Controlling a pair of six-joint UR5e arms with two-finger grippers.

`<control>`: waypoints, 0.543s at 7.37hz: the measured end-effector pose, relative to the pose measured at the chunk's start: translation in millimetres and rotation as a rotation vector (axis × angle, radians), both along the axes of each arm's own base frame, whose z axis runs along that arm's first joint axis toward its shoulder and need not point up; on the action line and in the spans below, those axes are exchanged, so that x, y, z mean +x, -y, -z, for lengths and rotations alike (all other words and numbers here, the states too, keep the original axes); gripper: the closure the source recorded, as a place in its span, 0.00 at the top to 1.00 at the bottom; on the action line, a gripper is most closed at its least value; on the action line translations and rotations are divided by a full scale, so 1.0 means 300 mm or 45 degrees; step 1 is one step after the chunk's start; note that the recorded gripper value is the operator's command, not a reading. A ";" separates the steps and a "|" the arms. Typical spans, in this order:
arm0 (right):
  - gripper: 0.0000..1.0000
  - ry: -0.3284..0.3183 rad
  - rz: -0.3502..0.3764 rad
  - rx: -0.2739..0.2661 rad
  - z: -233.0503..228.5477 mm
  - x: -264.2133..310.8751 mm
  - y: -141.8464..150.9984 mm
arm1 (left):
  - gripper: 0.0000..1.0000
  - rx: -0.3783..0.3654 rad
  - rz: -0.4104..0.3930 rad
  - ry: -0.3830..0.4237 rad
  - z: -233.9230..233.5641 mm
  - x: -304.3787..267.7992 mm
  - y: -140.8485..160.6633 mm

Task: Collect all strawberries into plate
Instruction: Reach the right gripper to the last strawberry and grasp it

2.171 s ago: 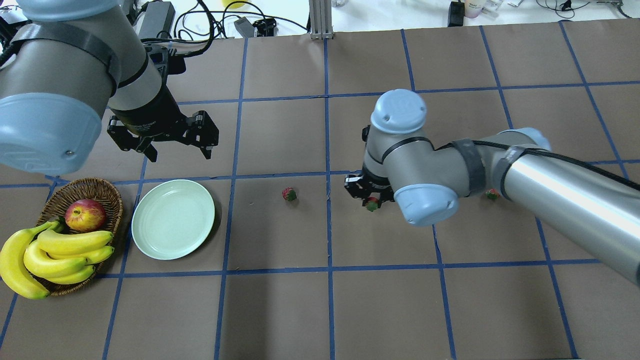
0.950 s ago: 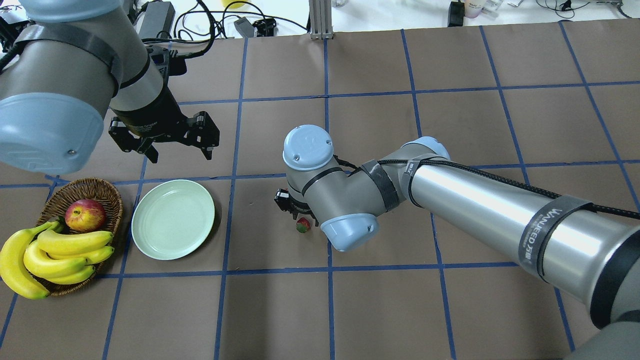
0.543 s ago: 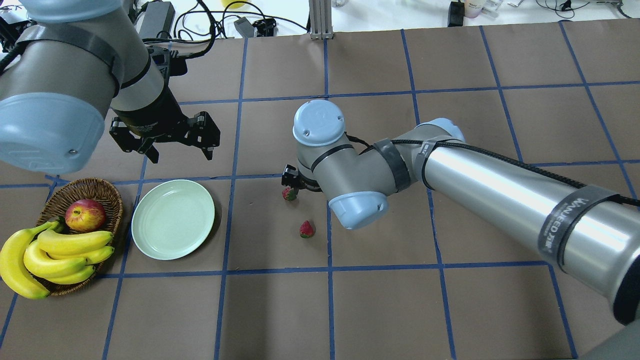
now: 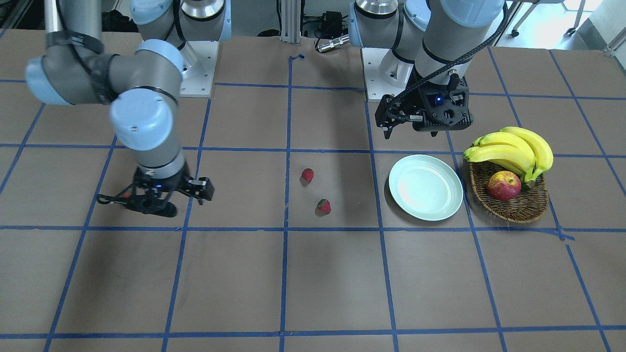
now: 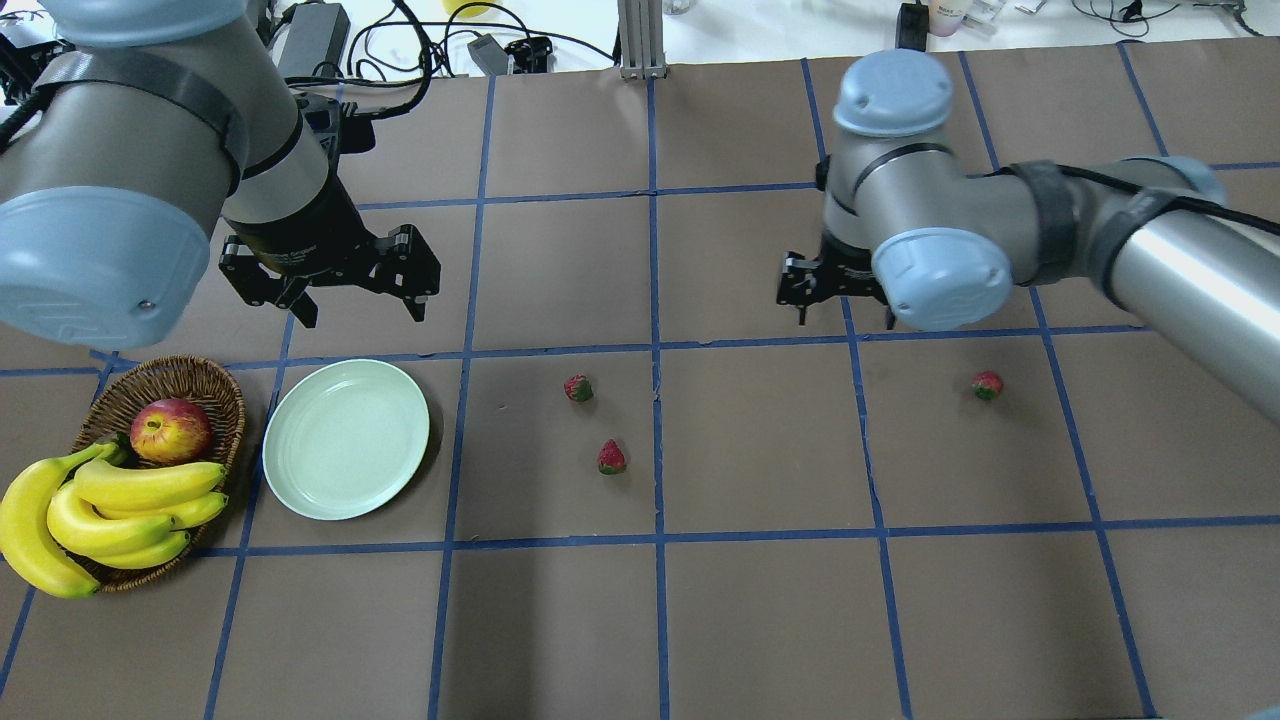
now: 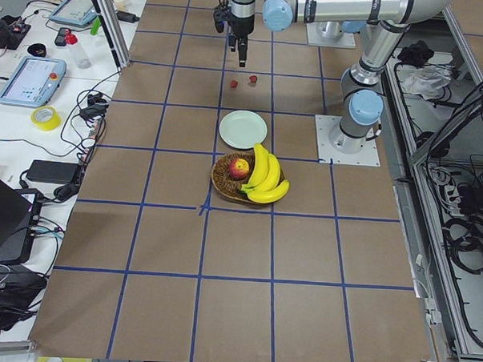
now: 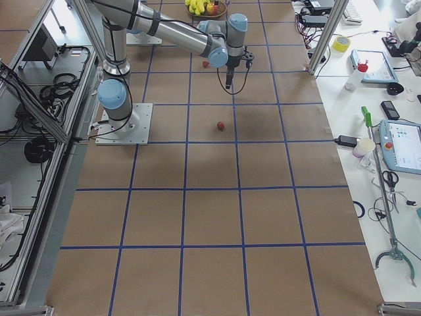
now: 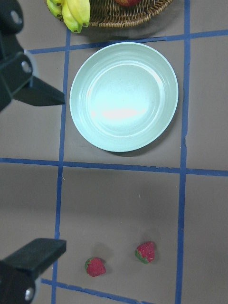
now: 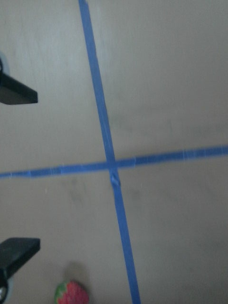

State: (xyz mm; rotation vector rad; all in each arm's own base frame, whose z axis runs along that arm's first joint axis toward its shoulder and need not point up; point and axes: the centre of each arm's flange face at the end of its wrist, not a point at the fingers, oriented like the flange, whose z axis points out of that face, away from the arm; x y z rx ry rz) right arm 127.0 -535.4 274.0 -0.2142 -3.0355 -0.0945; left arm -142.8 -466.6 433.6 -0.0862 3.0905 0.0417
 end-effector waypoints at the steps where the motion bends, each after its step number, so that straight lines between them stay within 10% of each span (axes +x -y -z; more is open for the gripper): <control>1: 1.00 0.003 0.016 0.030 0.024 -0.196 -0.016 | 1.00 0.000 0.001 0.001 0.000 0.000 0.000; 4: 1.00 0.001 0.110 -0.026 0.211 -0.406 -0.144 | 1.00 0.002 0.002 0.002 0.000 0.001 -0.001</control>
